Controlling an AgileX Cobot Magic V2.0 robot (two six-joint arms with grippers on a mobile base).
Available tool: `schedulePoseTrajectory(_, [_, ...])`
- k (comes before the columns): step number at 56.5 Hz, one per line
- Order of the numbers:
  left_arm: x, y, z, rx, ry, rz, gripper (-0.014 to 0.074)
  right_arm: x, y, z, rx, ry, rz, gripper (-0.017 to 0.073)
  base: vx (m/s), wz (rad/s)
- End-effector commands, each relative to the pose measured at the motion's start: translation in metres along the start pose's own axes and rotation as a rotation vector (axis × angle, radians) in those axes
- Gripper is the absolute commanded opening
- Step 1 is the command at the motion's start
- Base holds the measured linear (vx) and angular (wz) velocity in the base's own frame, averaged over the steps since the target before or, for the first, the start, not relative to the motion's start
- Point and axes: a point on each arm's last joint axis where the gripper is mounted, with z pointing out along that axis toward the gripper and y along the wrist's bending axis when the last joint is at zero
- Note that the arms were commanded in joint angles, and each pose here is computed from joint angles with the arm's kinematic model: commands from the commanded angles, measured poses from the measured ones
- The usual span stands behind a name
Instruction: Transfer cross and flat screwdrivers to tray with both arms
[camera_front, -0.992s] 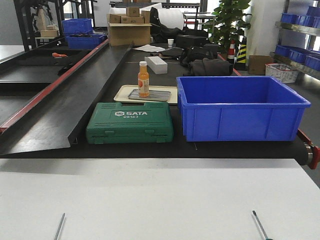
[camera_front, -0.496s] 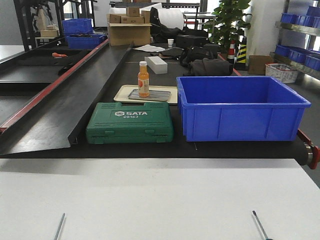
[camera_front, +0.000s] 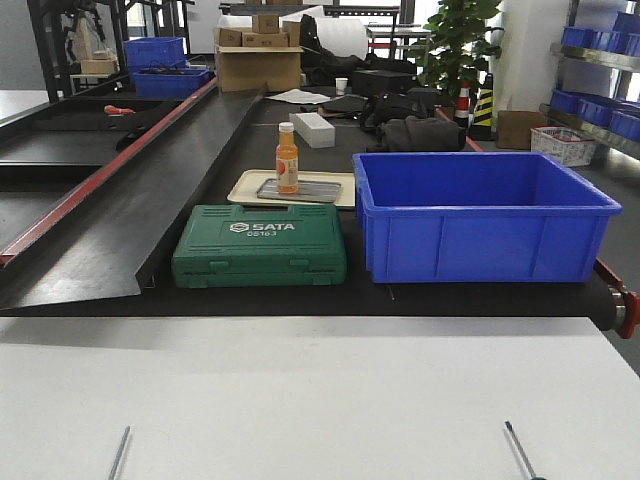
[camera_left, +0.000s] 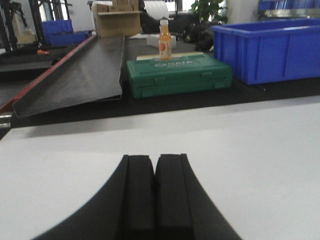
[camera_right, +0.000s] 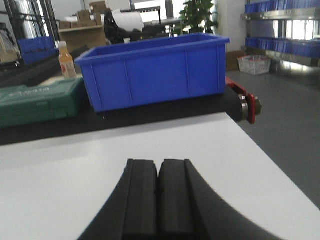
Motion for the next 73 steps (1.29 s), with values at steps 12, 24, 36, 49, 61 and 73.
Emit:
schedulePoseTrajectory(12, [-0.064,0.004,-0.014,-0.018,-0.437,-0.11,0.0003,-0.069,0.011,-0.013,-0.061,-0.347,-0.076,-0.0008,0.0,0.0])
schedulePoseTrajectory(24, [-0.132,0.004,0.001,-0.024,-0.434,-0.071,0.0003,-0.172,0.024,0.003,-0.035,-0.391,-0.185,-0.0008,0.0,0.0])
schedulePoseTrajectory(36, [-0.197,0.005,0.058,-0.021,-0.342,-0.071,0.0003,-0.205,0.028,0.07,-0.033,-0.233,-0.108,-0.0008,0.0,0.0])
schedulePoseTrajectory(49, [-0.197,0.006,0.108,-0.024,-0.222,-0.071,0.0006,-0.182,0.024,0.11,-0.016,-0.052,-0.068,-0.0006,0.0,0.0])
schedulePoseTrajectory(61, [-0.184,0.005,0.125,-0.025,-0.134,-0.054,0.0092,-0.173,0.023,0.115,0.0,0.036,-0.085,0.0087,0.0,0.0])
schedulePoseTrajectory(73, [-0.175,0.005,0.134,-0.024,-0.08,-0.054,0.0307,-0.17,0.022,0.115,0.005,0.061,-0.101,0.0391,0.0,0.0])
